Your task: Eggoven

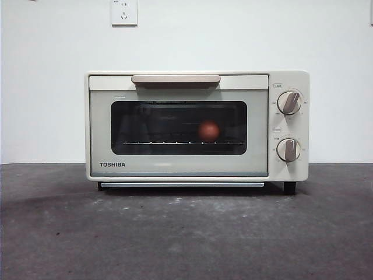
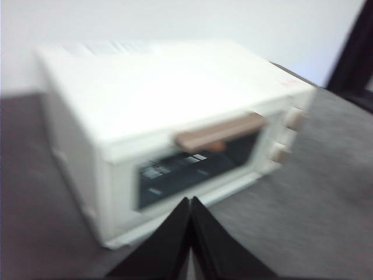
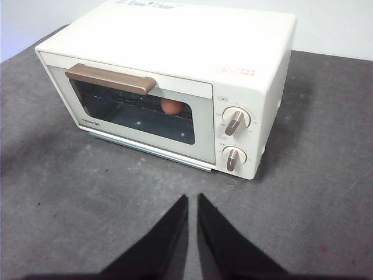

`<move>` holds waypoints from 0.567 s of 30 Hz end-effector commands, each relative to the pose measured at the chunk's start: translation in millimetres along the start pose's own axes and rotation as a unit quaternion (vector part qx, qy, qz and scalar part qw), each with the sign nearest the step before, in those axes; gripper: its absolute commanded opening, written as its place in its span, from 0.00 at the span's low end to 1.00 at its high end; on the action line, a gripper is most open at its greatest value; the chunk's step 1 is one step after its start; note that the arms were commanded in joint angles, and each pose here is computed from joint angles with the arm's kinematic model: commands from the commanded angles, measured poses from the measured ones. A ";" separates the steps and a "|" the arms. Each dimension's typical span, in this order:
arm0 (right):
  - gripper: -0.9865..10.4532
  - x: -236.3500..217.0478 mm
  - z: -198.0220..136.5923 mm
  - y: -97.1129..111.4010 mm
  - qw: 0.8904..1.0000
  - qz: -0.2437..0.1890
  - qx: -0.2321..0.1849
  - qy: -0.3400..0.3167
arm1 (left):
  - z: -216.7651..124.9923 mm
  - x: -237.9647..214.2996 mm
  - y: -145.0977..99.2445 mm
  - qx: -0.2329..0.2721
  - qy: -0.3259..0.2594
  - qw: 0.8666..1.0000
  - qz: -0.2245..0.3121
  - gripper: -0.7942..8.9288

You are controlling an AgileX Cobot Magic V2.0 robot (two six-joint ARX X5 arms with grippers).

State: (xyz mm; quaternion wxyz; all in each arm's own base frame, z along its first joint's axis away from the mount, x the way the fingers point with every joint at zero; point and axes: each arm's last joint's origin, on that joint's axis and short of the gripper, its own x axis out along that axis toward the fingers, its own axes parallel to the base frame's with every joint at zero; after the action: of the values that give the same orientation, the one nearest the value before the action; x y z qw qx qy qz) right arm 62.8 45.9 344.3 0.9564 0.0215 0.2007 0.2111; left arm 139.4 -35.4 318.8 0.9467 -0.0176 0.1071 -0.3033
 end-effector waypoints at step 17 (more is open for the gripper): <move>0.09 -1.0 2.7 1.1 1.000 0.004 -0.004 -0.007 | -107.1 -27.3 12.9 0.060 -0.068 0.976 0.199 0.09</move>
State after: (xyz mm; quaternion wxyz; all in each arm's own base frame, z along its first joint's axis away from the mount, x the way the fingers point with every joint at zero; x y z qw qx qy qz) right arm 62.8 46.0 344.2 0.9564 0.0214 0.2009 0.2111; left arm 102.1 -6.2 220.5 0.9922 0.0362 0.0274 -0.1157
